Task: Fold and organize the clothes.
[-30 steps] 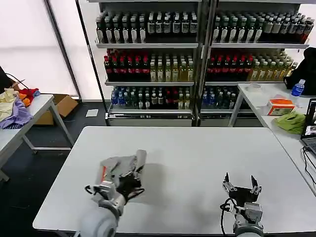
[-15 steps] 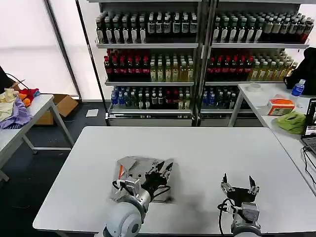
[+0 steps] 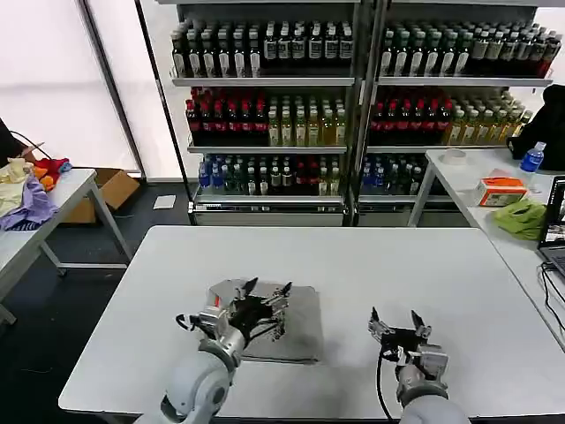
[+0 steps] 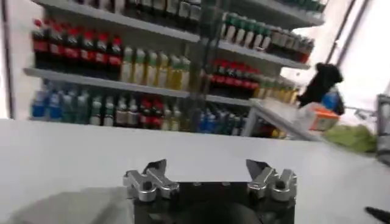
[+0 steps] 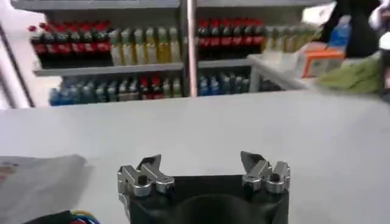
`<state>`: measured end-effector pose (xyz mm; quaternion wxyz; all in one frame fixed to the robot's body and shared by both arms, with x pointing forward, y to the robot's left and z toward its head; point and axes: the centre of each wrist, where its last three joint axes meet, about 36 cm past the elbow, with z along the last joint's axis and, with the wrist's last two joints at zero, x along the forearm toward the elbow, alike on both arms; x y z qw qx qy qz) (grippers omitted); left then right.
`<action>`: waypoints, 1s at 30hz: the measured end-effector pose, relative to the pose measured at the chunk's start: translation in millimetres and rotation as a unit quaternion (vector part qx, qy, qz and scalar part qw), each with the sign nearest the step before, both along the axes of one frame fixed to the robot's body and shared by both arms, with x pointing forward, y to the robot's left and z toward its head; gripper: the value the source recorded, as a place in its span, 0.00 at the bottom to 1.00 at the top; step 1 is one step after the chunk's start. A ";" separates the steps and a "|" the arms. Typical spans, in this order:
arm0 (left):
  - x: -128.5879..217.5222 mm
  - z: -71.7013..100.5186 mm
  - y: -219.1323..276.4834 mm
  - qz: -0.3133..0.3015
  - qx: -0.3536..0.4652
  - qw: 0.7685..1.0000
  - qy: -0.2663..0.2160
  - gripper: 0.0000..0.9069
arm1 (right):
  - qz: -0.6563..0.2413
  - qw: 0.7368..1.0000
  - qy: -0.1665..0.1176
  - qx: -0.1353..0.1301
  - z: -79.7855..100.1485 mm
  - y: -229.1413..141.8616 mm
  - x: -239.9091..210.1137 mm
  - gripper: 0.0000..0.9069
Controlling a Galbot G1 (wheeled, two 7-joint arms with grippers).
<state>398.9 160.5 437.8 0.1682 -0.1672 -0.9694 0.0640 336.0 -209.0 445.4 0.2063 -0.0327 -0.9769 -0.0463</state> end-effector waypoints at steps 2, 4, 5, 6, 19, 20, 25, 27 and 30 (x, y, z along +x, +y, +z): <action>1.7 -0.7 12.5 0.016 0.018 1.000 -0.003 1.00 | 0.012 1.000 0.007 0.024 0.9 5.7 6.7 1.00; 3.0 -0.6 24.3 0.034 0.035 0.999 -0.008 1.00 | 0.025 0.999 0.014 0.046 1.1 11.3 13.2 1.00; 3.3 -0.6 29.4 0.042 0.042 0.998 -0.011 1.00 | 0.032 0.998 0.018 0.057 0.7 14.5 16.2 1.00; 3.4 -0.4 35.3 0.050 0.050 0.997 -0.013 1.00 | 0.037 0.997 0.022 0.065 0.2 17.5 18.9 1.00; -7.0 -0.8 88.6 0.134 0.094 0.986 -0.017 1.00 | 0.078 0.987 0.074 0.116 -19.9 57.3 48.6 0.92; -8.3 -0.7 90.9 0.138 0.096 0.986 -0.017 1.00 | 0.080 0.987 0.076 0.117 -21.4 59.9 50.1 0.89; -13.9 -4.8 98.3 0.149 0.103 0.983 -0.007 1.00 | 0.091 0.985 0.085 0.116 -26.4 73.5 55.7 0.28; -15.6 -6.8 100.2 0.153 0.104 0.983 -0.002 1.00 | 0.096 0.985 0.088 0.114 -28.3 77.8 55.9 0.14; -17.9 -9.9 102.9 0.159 0.104 0.982 0.006 1.00 | 0.103 0.985 0.090 0.110 -31.0 83.6 55.1 0.14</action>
